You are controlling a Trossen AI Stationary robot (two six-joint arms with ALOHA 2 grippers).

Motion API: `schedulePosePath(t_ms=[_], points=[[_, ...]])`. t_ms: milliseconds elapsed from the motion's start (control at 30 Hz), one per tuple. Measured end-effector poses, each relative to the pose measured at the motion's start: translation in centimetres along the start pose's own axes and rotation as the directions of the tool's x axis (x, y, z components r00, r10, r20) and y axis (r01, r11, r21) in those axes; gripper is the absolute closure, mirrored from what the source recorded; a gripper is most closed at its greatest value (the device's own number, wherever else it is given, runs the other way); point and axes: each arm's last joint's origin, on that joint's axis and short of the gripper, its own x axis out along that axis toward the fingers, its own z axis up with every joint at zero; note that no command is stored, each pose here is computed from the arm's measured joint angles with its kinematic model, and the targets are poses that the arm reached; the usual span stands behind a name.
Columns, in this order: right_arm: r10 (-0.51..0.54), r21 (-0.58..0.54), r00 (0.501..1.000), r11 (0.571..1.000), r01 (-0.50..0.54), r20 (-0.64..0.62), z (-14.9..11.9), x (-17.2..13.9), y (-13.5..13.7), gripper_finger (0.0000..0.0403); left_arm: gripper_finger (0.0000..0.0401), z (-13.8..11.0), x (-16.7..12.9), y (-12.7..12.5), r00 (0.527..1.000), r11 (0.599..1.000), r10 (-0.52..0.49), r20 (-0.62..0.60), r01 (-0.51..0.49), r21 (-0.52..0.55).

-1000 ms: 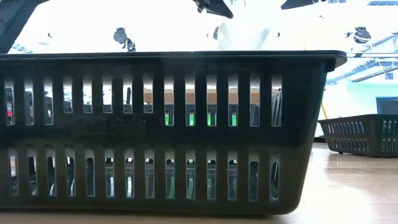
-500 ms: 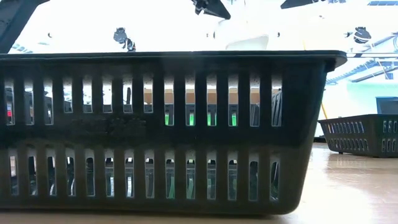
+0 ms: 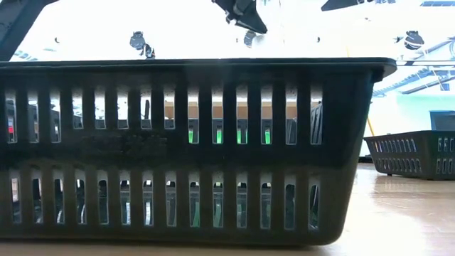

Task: Stack baskets on shelf by color
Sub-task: Stack the white bin on top of the other white bin on the shelf, then put the center green bin on the shelf

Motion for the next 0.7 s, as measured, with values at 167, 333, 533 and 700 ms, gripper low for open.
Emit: schedulePosePath(t_ms=[167, 333, 533, 700], points=[[0.004, -0.013, 1.0, 1.0, -0.005, -0.012, -0.6, 0.3, 0.5, 0.0261, 0.0276, 0.1, 0.5, -1.3, 0.999, 0.999, -0.03, -0.014, 0.03, 0.02], [0.014, -0.01, 0.999, 1.0, -0.014, -0.036, -1.6, 0.6, 1.3, 0.0261, 0.027, -0.1, 0.1, -2.0, 0.996, 0.998, -0.061, -0.063, 0.06, -0.017], [0.133, 0.005, 0.99, 0.991, -0.133, -0.049, -3.5, 0.8, 3.2, 0.0261, 0.027, 0.0, -5.0, -1.5, 0.987, 0.995, -0.057, -0.149, 0.043, -0.093], [0.429, 0.055, 0.9, 0.899, -0.434, 0.083, -6.2, 2.0, 7.0, 0.0261, 0.027, -1.2, -8.7, -2.1, 0.989, 0.982, -0.054, -0.136, 0.028, -0.187]])
